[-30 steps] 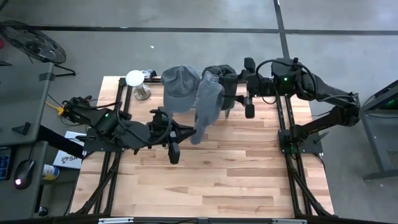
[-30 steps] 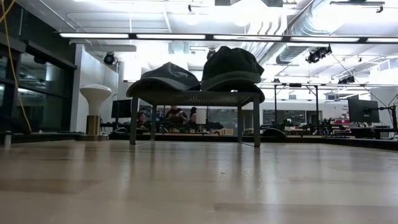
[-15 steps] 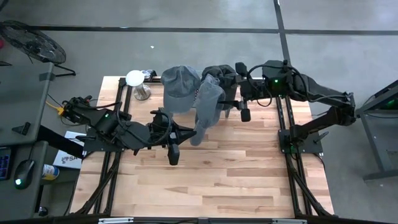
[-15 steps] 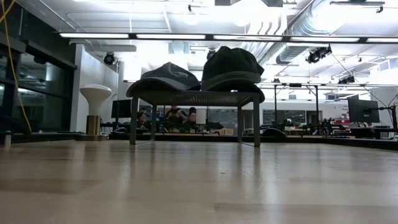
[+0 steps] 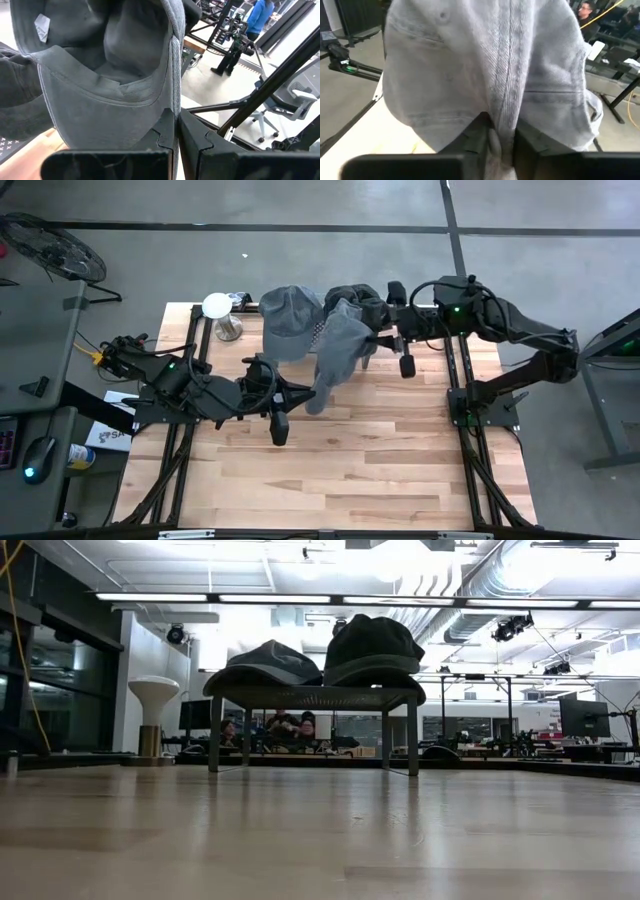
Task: Pick & Place hat
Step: Stack the gray cap on top of the other gray cap on the shelf
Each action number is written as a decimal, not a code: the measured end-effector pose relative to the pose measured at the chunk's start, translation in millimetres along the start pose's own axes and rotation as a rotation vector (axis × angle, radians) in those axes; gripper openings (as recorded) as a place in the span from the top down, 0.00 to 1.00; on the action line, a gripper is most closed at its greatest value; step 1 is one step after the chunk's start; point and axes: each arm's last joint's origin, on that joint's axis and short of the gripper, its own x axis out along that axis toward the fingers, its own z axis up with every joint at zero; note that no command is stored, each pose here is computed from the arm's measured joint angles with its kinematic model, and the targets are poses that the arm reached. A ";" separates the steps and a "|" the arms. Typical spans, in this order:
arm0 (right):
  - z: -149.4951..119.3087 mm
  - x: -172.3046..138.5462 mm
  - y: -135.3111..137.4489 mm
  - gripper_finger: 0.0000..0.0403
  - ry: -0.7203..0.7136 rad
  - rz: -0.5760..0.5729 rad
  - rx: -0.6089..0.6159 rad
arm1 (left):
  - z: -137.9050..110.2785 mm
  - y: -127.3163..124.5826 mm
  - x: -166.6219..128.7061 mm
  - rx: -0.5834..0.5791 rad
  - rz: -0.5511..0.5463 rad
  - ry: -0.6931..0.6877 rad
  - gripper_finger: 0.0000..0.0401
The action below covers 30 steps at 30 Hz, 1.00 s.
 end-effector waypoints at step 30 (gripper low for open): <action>-2.3 -26.7 5.6 0.95 0.046 0.025 0.225 | -3.0 5.0 0.9 0.136 0.117 -0.026 0.83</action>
